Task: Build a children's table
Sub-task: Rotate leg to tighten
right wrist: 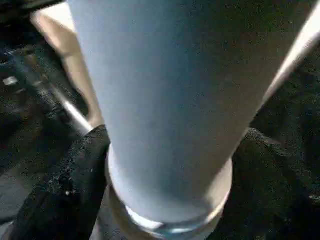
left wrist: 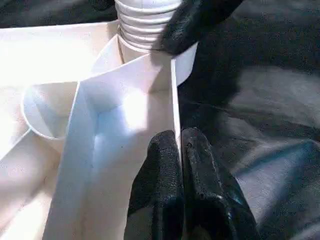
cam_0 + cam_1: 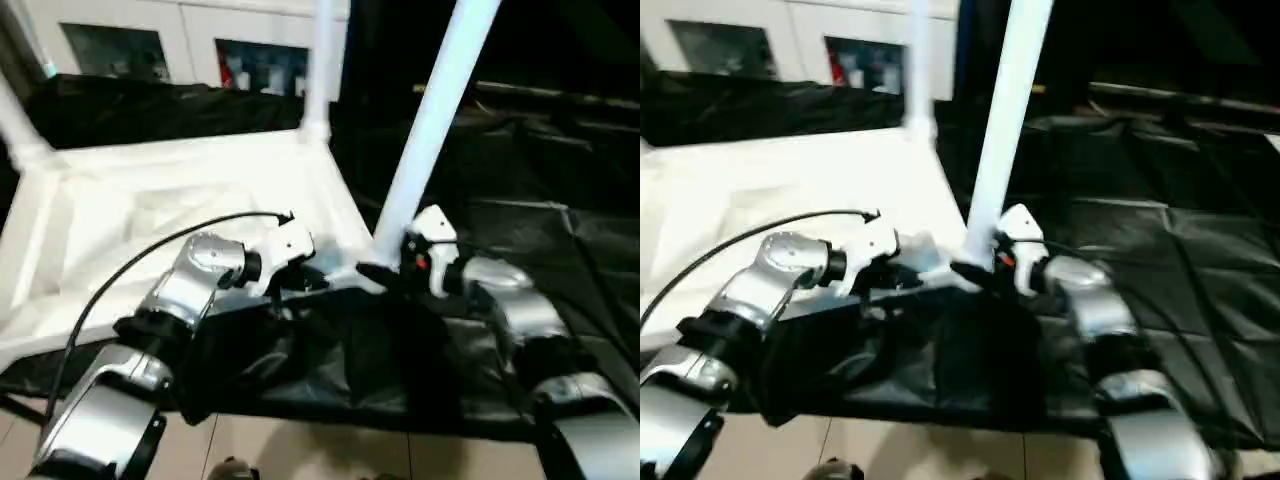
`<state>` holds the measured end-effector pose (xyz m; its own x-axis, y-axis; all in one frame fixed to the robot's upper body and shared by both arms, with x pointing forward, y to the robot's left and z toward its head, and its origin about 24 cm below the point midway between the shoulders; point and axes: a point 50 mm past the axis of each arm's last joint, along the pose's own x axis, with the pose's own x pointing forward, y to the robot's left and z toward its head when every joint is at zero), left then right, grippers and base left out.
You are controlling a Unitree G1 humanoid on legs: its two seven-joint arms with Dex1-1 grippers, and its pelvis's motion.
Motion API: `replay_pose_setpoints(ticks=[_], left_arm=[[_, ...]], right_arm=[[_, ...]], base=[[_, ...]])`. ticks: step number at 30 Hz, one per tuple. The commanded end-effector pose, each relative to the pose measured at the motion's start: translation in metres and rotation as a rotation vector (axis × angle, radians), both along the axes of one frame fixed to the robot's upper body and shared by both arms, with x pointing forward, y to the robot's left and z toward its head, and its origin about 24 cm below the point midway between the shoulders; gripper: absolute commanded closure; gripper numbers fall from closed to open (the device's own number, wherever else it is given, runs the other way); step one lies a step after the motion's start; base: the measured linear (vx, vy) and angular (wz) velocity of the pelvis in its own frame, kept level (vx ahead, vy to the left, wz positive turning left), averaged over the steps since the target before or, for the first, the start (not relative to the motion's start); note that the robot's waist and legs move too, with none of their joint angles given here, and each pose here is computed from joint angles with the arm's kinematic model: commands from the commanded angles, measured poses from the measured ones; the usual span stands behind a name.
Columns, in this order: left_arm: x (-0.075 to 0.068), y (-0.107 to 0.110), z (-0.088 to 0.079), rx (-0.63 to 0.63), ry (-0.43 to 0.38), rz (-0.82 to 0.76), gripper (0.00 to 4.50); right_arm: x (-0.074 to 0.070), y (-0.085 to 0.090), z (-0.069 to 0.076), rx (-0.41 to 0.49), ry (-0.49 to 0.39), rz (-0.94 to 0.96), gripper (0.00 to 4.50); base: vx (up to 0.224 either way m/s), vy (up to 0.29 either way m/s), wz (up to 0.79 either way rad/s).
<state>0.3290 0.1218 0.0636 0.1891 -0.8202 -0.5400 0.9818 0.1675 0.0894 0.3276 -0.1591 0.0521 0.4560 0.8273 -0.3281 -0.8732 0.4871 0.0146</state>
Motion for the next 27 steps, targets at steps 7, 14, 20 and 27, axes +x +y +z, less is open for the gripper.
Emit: replay_pose_setpoints(ticks=[7, 14, 20, 27], left_arm=[[-0.009, -0.005, 0.003, -0.037, 0.03, -0.099, 4.5], [-0.012, -0.006, -0.002, -0.04, 0.041, -0.095, 4.5], [-0.013, -0.002, -0.004, -0.033, 0.04, -0.075, 4.5], [0.0, -0.006, -0.01, -0.007, 0.007, 0.086, 4.5]], right_arm=[[-0.009, -0.003, 0.007, 0.007, 0.029, 0.108, 0.59], [-0.013, 0.003, 0.006, 0.042, 0.046, 0.123, 1.18], [-0.02, 0.006, -0.003, 0.029, 0.082, 0.141, 1.59], [-0.016, 0.008, -0.017, 0.02, 0.104, -0.023, 1.78]], base=[[0.0, 0.0, 0.0], [0.0, 0.0, 0.0], [0.0, 0.0, 0.0], [0.0, 0.0, 0.0]])
